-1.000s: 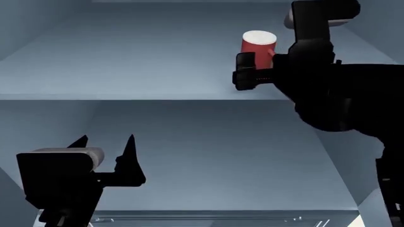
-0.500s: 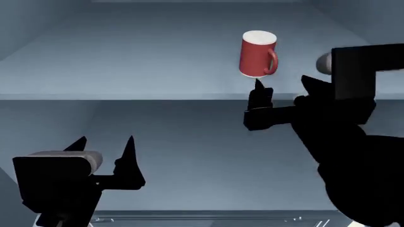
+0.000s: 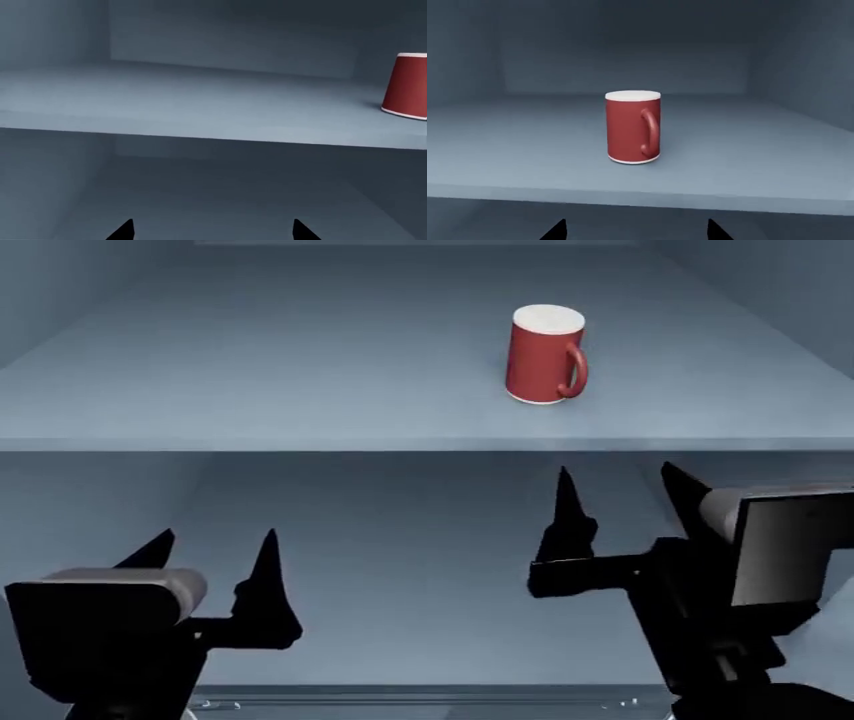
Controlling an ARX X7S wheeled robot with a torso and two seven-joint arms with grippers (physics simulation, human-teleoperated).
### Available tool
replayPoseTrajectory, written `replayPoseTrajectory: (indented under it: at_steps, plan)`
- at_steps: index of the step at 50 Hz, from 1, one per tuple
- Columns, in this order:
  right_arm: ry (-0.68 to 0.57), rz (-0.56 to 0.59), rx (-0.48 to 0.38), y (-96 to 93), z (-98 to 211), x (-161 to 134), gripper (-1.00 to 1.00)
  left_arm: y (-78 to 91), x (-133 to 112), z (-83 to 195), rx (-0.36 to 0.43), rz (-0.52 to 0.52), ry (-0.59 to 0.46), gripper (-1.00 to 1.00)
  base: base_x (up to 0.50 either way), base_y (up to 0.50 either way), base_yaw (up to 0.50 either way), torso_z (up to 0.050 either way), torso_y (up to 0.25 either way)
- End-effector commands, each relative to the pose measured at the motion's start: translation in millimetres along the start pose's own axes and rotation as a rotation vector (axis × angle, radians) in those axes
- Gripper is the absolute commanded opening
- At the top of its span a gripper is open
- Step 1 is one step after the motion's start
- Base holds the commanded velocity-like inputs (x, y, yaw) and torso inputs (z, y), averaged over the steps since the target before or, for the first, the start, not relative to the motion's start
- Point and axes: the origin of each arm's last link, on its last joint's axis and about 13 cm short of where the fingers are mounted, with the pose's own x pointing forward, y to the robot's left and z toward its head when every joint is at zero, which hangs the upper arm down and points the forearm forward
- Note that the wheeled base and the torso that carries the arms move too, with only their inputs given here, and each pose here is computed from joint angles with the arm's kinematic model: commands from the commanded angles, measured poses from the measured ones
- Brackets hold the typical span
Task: A wet mug is on the counter and needs to be dried. Pick it up and place it upside down in the open cabinet.
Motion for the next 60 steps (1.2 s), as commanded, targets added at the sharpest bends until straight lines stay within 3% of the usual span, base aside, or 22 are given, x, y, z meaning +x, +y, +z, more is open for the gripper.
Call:
replayPoseTrajectory:
  at_steps: [1, 14, 30, 60]
  plan:
    - [-0.097, -0.038, 0.005, -2.3, -23, -17, 1.00, 0.5, -5, 0, 0.006, 0.007, -0.017, 1.00, 0.00, 0.00, 0.00, 0.000, 0.000]
    - [-0.234, -0.043, 0.055, -4.3, -37, -31, 1.00, 1.3, -18, 1, 0.013, -0.002, -0.116, 1.00, 0.00, 0.00, 0.00, 0.000, 0.000]
    - [-0.323, -0.075, 0.088, -11.6, -63, -33, 1.00, 9.5, -16, -12, 0.004, 0.004, -0.210, 1.00, 0.00, 0.00, 0.00, 0.000, 0.000]
    - [-0.442, -0.037, 0.003, -17.0, 2, -68, 1.00, 2.7, -53, 44, 0.057, -0.008, -0.402, 1.00, 0.00, 0.00, 0.00, 0.000, 0.000]
